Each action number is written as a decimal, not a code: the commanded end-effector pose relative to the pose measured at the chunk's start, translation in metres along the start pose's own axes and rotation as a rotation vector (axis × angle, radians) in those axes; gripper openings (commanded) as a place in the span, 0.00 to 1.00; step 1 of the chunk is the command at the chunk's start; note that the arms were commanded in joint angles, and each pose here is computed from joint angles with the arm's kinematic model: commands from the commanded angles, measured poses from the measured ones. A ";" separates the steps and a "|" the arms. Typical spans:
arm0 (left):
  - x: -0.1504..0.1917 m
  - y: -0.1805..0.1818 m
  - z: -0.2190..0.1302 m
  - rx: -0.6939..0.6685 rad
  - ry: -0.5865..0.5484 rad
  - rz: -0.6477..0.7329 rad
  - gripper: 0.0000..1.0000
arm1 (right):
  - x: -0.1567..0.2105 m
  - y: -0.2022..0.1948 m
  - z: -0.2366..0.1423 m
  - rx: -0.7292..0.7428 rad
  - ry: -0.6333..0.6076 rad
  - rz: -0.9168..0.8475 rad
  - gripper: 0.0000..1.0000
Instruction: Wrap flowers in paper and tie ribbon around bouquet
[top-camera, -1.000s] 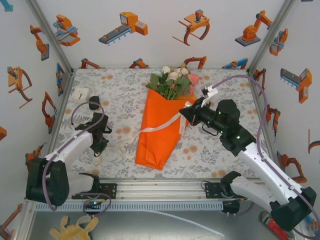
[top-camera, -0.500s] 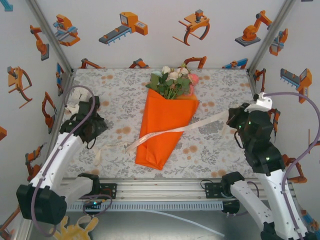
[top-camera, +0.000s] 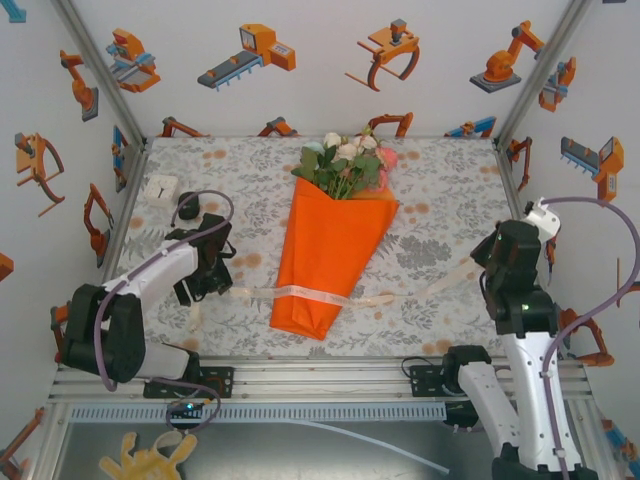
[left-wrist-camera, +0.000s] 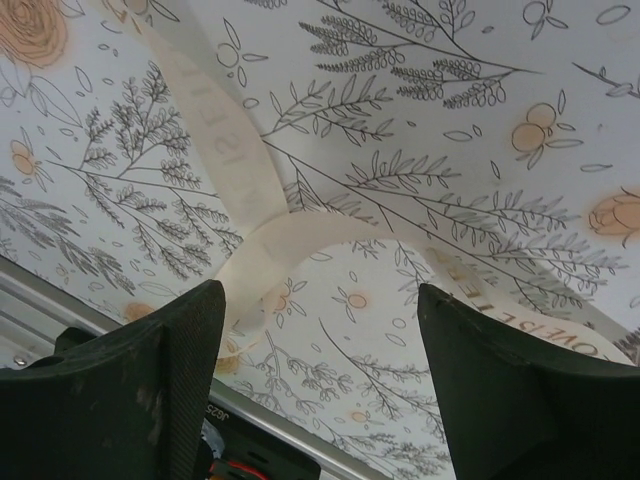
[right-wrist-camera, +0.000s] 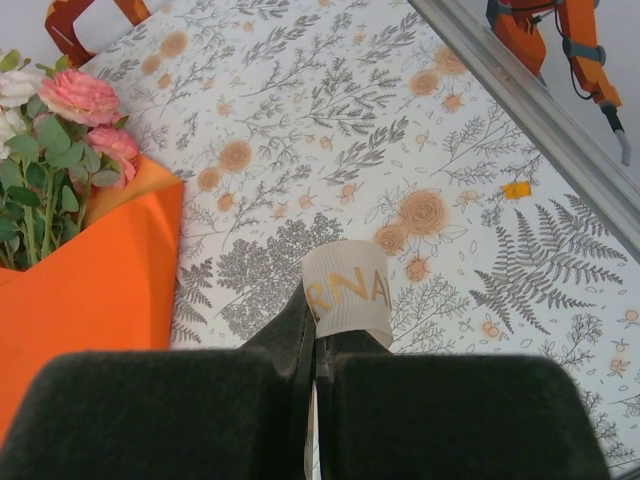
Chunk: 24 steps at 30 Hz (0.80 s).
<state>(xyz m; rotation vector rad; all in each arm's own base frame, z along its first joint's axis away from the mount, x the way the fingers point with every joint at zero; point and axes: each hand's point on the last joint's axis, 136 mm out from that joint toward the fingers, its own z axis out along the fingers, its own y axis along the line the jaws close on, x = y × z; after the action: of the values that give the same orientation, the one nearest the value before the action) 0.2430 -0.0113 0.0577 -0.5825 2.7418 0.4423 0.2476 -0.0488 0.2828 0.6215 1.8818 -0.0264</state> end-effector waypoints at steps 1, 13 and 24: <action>-0.007 -0.001 0.003 0.005 -0.036 0.027 0.71 | -0.012 -0.003 -0.009 -0.008 -0.061 0.009 0.00; 0.015 -0.007 0.038 0.058 0.142 -0.010 0.22 | -0.009 -0.031 -0.031 0.072 -0.102 0.125 0.00; -0.030 0.070 -0.020 -0.085 -0.151 -0.299 0.00 | 0.004 -0.130 -0.066 0.538 -0.337 0.187 0.00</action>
<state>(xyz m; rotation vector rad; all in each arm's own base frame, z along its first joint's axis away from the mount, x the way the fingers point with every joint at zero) 0.2509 0.0203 0.0773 -0.7752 2.6070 0.3900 0.1631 -0.1105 0.2794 0.9479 1.5936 -0.2780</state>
